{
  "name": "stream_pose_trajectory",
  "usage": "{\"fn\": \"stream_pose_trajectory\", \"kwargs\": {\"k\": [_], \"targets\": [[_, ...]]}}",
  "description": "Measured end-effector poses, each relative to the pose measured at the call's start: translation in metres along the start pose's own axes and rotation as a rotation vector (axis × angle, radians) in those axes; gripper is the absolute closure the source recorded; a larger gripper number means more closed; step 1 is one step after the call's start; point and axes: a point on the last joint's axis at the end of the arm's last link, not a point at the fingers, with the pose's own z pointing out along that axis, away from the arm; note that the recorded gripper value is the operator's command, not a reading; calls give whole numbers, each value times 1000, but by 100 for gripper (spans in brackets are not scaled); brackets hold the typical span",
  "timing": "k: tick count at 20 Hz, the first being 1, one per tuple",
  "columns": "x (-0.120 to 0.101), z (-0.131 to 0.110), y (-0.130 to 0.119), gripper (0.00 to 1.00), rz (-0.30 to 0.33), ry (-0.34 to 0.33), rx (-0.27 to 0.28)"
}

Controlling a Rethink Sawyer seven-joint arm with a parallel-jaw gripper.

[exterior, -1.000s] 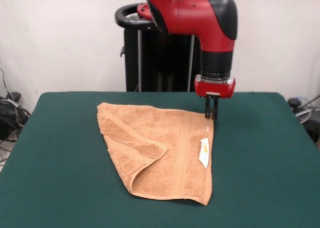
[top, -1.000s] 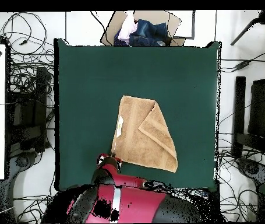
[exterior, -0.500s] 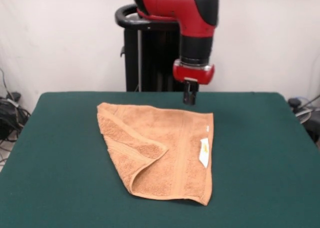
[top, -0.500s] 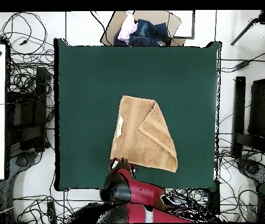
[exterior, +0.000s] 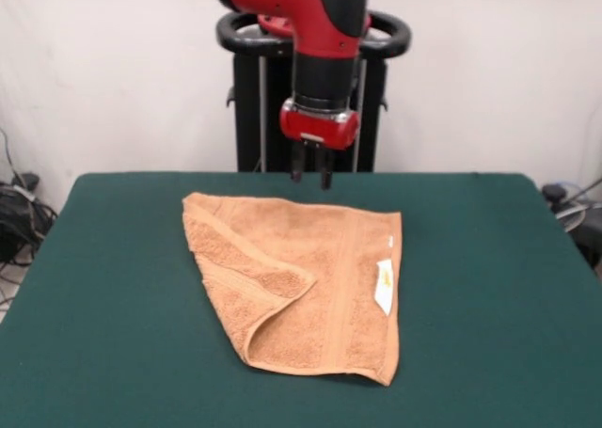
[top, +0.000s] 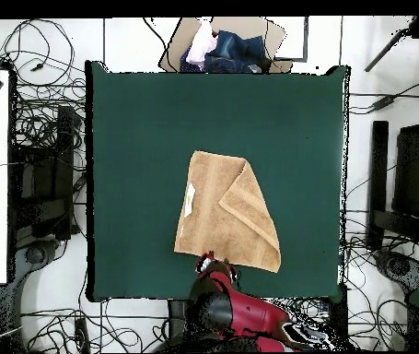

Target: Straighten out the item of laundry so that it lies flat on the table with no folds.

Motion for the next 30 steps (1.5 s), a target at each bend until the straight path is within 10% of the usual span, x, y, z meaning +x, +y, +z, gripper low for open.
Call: {"fn": "stream_pose_trajectory", "kwargs": {"k": [30], "targets": [[-79,53,-27,0,-33,-215,-10]]}}
